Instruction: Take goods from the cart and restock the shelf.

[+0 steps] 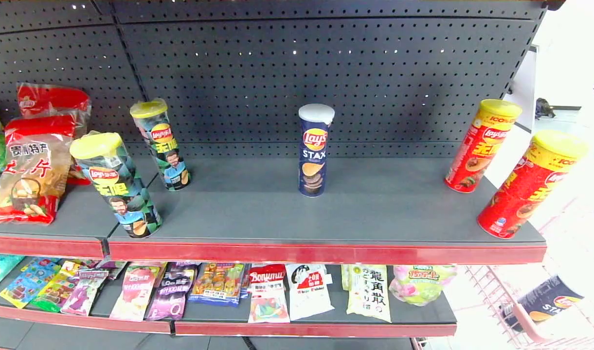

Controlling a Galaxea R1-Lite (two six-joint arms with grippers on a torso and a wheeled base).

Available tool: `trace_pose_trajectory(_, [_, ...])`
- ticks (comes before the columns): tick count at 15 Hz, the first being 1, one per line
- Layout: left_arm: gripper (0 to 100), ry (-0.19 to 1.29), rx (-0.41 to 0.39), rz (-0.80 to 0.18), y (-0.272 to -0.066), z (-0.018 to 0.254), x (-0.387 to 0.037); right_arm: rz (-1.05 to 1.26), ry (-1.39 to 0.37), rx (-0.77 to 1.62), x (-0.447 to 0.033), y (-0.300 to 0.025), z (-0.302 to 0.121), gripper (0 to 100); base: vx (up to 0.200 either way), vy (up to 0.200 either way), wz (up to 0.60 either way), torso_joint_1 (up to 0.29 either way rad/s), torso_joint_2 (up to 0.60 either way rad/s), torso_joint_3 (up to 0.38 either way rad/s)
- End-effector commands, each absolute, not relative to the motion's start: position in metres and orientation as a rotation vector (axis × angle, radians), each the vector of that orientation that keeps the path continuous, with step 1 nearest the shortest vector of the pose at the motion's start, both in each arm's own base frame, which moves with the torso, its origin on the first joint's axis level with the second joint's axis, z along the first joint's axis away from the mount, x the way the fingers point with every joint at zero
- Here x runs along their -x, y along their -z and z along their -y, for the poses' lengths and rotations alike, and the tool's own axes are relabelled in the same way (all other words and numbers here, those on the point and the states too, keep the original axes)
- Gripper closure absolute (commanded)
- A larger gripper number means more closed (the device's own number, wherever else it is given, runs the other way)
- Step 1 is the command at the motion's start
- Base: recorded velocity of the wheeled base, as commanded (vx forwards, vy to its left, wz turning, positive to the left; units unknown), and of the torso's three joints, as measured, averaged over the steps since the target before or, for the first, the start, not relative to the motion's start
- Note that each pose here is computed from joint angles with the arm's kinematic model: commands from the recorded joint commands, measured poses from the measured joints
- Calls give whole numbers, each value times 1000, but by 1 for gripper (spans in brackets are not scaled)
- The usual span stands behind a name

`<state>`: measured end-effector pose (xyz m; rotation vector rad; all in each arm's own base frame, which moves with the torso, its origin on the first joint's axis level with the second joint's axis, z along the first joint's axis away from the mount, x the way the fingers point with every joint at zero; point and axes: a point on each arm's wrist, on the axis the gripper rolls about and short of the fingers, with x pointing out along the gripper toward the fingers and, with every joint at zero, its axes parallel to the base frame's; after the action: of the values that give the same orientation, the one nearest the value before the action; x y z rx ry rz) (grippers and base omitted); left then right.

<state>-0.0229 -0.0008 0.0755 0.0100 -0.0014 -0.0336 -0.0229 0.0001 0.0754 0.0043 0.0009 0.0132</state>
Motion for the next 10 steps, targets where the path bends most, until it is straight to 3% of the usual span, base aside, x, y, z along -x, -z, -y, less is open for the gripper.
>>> trace_pose_trajectory(1, [0,34,-11,2,-76,1,23,-2,-14,-5,23,-75,0,0,0,-200,0,-12,-2,2])
trace_pose_trajectory(10, [0,34,-11,0,-75,1,23,-2,-15,-6,23,-75,0,0,0,-200,0,5,2,1])
